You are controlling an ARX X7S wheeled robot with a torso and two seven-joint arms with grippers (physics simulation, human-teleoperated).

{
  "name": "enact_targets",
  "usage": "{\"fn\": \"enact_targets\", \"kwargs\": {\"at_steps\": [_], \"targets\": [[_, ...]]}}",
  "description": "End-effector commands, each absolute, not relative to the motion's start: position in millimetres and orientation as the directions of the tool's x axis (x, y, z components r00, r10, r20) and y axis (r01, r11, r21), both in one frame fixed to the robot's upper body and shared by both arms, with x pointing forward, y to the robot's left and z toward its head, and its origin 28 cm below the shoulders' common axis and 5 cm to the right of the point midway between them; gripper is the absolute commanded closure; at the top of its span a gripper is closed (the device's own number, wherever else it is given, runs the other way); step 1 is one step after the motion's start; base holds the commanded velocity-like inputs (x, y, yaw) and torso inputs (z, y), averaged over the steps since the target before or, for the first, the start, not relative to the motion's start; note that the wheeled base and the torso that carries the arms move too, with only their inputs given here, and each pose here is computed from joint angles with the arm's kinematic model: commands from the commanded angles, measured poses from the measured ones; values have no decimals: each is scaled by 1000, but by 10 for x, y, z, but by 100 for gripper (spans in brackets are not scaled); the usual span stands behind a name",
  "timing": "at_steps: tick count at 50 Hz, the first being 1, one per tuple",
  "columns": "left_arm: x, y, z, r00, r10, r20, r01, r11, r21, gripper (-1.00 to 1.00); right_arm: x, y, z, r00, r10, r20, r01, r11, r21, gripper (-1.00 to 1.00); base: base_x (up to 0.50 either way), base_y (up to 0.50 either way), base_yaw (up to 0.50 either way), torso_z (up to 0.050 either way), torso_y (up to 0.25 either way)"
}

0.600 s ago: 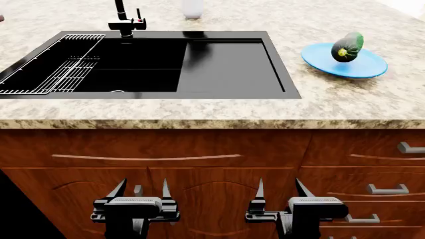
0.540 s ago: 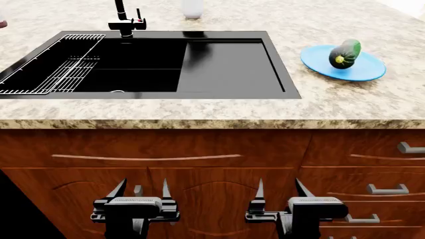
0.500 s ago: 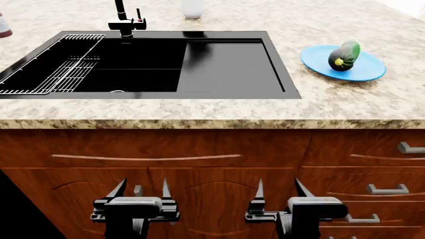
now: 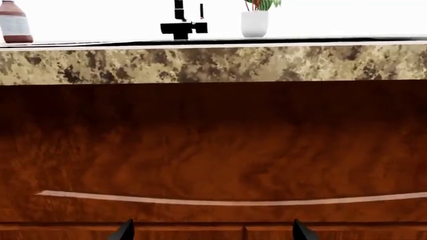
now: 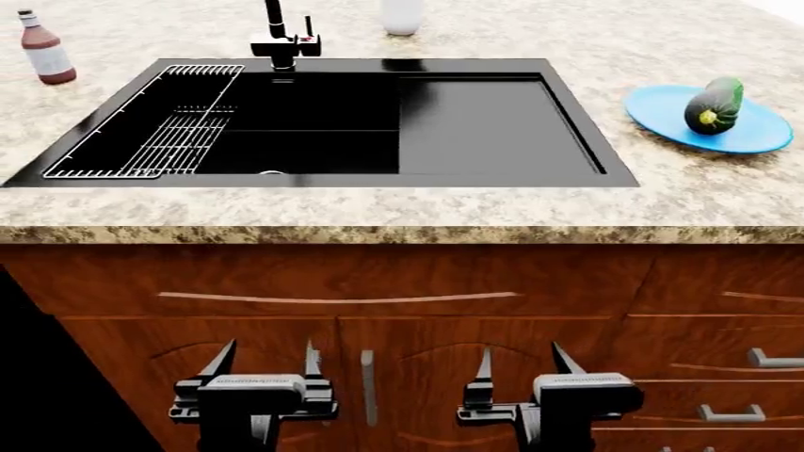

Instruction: Pick the zucchini from the counter and place it in the sink. Then turn on the sink faucet.

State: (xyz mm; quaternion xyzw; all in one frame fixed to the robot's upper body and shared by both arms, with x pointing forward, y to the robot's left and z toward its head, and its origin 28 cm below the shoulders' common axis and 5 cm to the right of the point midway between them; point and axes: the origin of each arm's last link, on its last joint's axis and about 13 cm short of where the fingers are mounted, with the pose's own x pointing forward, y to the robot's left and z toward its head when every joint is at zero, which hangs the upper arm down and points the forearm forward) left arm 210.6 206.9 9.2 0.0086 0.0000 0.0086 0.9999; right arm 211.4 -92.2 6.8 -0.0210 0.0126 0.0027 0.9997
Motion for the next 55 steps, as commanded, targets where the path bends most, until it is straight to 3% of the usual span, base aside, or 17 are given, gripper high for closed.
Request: {"fn": "enact_targets", "kwargs": {"at_steps": [1,9,27,33,43,52,55], "targets": [[2098,2080,64,1000,25,-5,-25,999,23,-100,2105,-899,37,1000,4,-30,-6,998,-64,-100,0,500,0,0,0],[2089,2072,59,999,22,-24,-22,1000,21,-100,2102,-899,35,999,11,-36,-13,999,-32,-100,0,125,0,0,0],[2087,2061,116,999,8,-32,-7,1000,28,-100,2097,-895,90,999,21,-40,-22,999,-29,-100,0,0,0,50,0],[2112,2076,771,998,-58,-18,58,998,35,-100,2085,-891,599,994,94,-54,-97,993,-62,-100,0,0,0,50,0],[2154,2070,1374,995,-103,3,102,993,51,-100,2170,-912,1254,986,139,-95,-138,990,13,-100,0,0,0,50,0],[2169,2019,1915,986,-165,17,164,986,42,-100,2035,-898,1869,988,149,-41,-151,987,-51,-100,0,0,0,50,0],[2210,2013,2153,985,-170,17,169,986,7,-100,2073,-893,1997,974,203,-103,-207,978,-35,-100,0,0,0,17,0]]}}
